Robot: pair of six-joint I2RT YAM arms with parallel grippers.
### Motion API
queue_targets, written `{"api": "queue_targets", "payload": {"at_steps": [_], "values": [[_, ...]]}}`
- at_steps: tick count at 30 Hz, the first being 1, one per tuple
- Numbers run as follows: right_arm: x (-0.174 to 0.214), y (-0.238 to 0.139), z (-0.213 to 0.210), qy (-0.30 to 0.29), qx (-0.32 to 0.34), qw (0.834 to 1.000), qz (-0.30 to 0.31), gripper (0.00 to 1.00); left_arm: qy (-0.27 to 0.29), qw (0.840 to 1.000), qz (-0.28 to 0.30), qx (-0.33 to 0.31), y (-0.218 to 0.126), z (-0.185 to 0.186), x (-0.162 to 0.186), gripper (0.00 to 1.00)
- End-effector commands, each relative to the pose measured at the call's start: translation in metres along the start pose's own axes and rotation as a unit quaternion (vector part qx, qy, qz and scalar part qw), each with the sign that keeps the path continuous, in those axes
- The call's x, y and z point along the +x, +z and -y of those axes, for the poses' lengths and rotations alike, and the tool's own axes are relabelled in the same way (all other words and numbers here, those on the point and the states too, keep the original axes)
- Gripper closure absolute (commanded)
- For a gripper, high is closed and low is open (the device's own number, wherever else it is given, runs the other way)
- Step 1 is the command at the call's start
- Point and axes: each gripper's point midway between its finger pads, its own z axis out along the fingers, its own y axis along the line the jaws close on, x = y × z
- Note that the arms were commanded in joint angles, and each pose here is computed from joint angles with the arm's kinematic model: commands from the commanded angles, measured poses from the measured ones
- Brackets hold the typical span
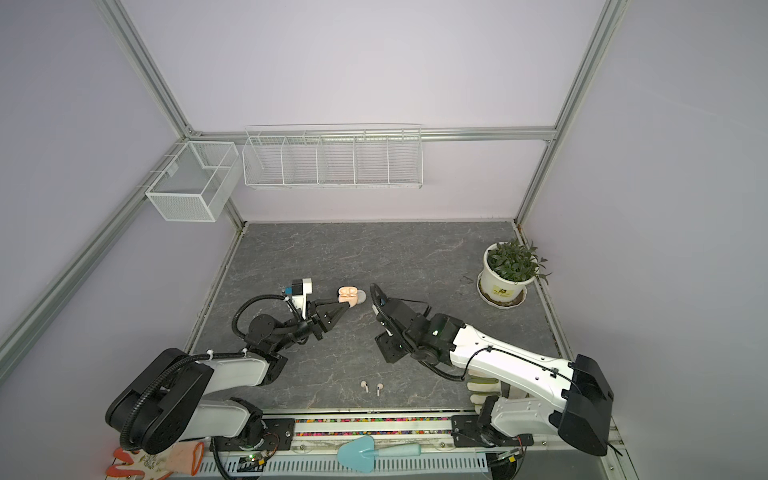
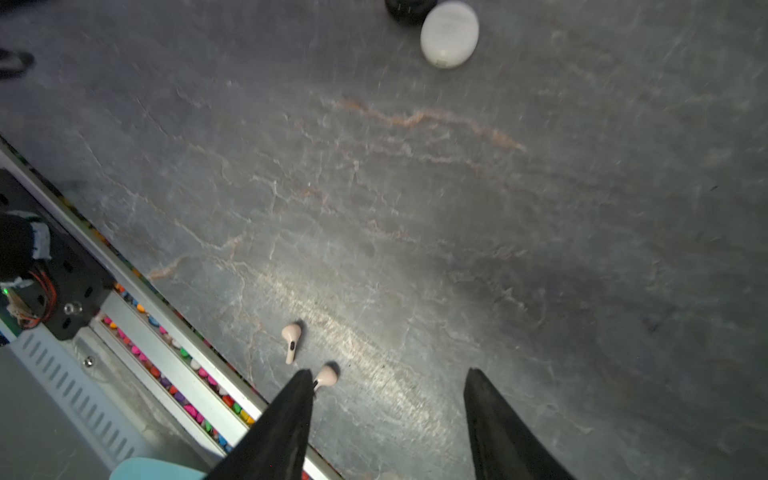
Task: Insert the wireless bluetooth earbuds into the charging case
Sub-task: 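Move the right gripper down to the pink earbuds near the robot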
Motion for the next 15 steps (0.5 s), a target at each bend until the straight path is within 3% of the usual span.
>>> {"api": "queue_targets", "payload": {"at_steps": [1,6,15], "values": [[0.02,0.022,-0.018,0.0,-0.002,1.0,-0.031,0.4,0.002,0.999,0.04,-0.015,-0.007,-0.001,-0.019,1.0],[0.034,0.053,-0.043,-0.067,0.015,0.996,-0.065,0.41,-0.021,0.998,0.049,-0.026,-0.015,-0.009,-0.029,1.0],[0.047,0.077,-0.075,-0.095,-0.028,0.991,-0.087,0.43,-0.024,0.998,0.055,-0.03,-0.018,-0.012,-0.034,1.0]]}}
